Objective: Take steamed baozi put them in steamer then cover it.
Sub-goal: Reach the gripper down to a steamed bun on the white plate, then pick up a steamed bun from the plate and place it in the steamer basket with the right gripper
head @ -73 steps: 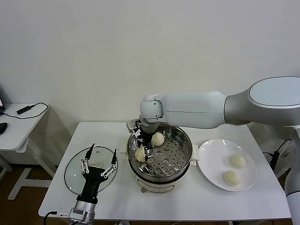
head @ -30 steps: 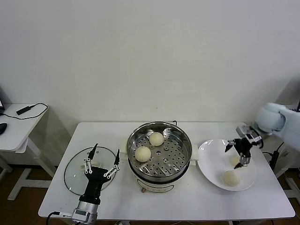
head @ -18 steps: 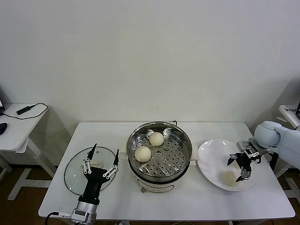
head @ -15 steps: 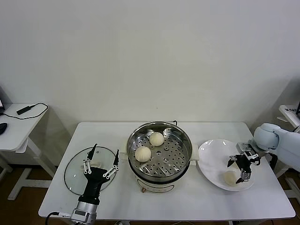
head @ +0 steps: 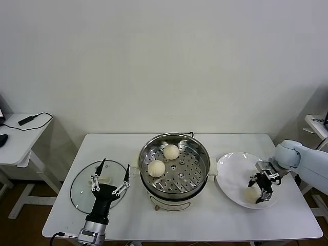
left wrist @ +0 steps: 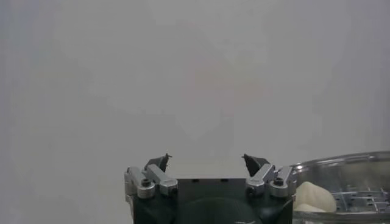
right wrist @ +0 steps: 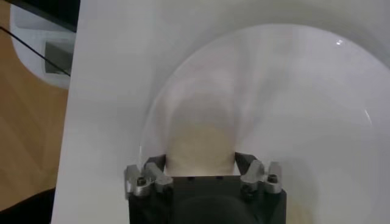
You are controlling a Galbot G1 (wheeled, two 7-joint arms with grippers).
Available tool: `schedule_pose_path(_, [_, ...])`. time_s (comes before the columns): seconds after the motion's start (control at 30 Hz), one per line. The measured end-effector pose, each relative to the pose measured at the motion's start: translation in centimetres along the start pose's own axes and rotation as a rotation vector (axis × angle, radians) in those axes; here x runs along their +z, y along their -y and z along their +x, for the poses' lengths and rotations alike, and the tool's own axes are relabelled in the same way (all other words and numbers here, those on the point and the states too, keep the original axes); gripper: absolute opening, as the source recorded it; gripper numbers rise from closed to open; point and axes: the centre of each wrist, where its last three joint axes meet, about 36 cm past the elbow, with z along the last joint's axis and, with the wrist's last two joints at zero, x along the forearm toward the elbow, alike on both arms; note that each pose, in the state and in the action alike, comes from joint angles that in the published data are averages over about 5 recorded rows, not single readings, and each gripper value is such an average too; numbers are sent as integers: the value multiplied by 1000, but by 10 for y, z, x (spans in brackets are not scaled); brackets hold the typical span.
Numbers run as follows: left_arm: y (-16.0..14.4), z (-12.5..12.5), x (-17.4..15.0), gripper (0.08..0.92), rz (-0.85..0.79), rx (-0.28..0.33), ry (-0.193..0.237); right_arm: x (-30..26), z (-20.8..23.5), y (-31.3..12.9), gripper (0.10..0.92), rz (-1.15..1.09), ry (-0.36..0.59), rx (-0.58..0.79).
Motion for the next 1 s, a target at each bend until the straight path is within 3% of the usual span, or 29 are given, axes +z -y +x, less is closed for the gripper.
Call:
schedule_pose_path(0.23, [-1,-1,-1,823,0,1,3,-10,27,8,679,47,14,22])
schedule_pose_path(0.43, [0,-1,-2,823,1,6,3,-46,84,35,683,200,28,89])
schedule_pose_path(0.73, [-2,1,-5,823,-2,8,11,-148,179,70,687,587,32,212])
schedule_pose_path(1.0, [-2,2,-5,823,-1,7,14,-254,205,71,687,976,22,218])
